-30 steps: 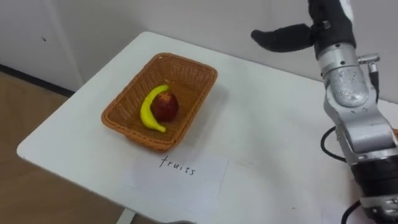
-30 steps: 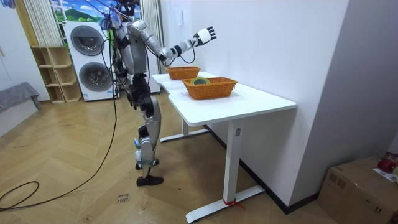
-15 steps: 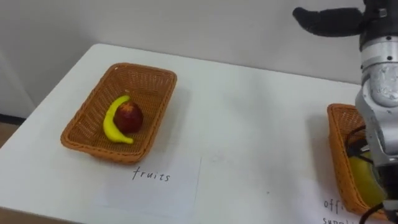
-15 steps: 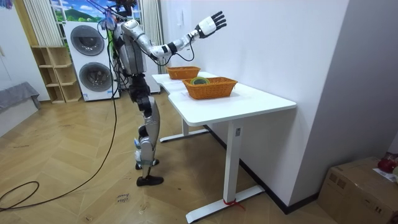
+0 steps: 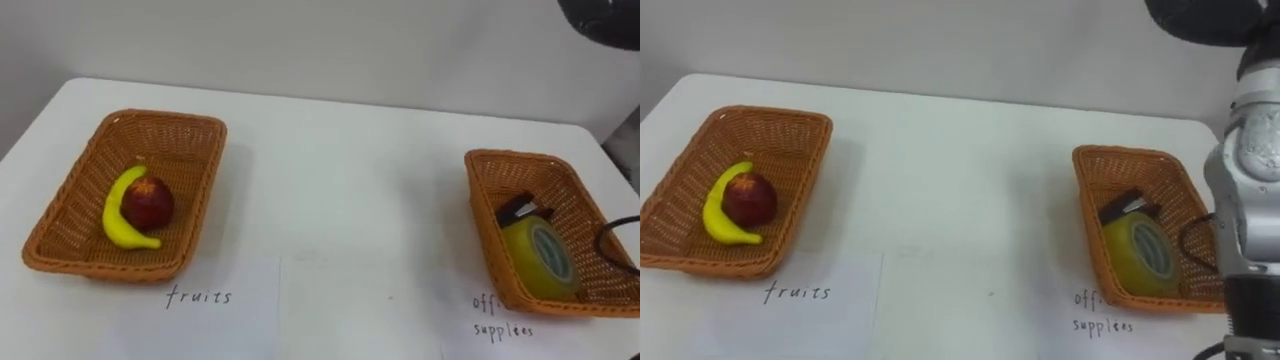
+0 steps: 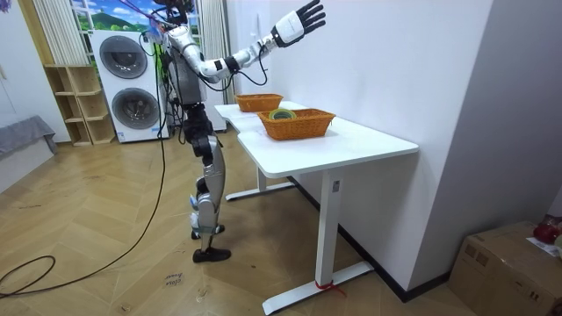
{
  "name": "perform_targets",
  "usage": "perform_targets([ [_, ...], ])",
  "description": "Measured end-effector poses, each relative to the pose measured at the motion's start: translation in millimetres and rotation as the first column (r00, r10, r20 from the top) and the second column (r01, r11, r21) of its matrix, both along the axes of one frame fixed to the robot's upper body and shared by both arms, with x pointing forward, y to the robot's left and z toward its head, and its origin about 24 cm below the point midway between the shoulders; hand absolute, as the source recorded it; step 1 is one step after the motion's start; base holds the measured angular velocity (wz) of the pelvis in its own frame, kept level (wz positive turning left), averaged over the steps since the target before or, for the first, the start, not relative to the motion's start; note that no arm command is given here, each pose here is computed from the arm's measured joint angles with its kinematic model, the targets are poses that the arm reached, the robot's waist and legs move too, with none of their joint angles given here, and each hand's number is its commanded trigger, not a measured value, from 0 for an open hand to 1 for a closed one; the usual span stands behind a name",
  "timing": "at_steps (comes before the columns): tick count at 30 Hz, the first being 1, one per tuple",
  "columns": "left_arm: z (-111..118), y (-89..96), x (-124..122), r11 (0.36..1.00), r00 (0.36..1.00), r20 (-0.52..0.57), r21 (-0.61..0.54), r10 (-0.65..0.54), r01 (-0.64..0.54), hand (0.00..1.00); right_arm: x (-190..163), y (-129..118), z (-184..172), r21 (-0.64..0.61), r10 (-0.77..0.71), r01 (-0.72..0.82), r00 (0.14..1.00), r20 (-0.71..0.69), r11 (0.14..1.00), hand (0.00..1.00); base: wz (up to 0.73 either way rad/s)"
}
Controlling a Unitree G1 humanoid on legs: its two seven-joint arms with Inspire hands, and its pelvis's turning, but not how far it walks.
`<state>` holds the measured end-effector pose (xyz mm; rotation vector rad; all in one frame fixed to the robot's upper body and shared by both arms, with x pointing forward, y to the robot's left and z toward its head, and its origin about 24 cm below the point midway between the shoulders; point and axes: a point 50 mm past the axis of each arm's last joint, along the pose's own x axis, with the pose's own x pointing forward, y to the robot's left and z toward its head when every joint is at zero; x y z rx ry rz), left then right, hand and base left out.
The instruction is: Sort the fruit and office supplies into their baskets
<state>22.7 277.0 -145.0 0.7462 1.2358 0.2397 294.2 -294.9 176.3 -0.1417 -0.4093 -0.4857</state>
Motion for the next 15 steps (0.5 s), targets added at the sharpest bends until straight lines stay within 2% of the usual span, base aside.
perform_targets([
  [5, -1, -0.9, -4, 1.000, 1.000, -0.009, -0.002, 0.004, -0.004, 0.00, -12, -13, 5, 0.100, -0.019, 0.013, 0.998, 0.059, 0.995, 0.00, -0.02],
  [7, -1, -0.8, -8, 1.000, 1.000, -0.018, -0.001, 0.007, -0.007, 0.00, -19, -23, 2, 0.181, -0.050, 0.036, 0.996, 0.073, 0.983, 0.00, 0.00],
  [10, -1, -1.8, -12, 1.000, 1.000, -0.024, 0.001, 0.015, -0.015, 0.00, -35, -44, -13, 0.332, -0.113, 0.086, 0.992, 0.063, 0.939, 0.00, 0.00],
  [15, -2, -3.8, -20, 0.999, 0.998, -0.030, 0.005, 0.050, -0.050, 0.00, -51, -56, -32, 0.412, -0.165, 0.147, 0.986, 0.009, 0.899, 0.00, -0.14],
])
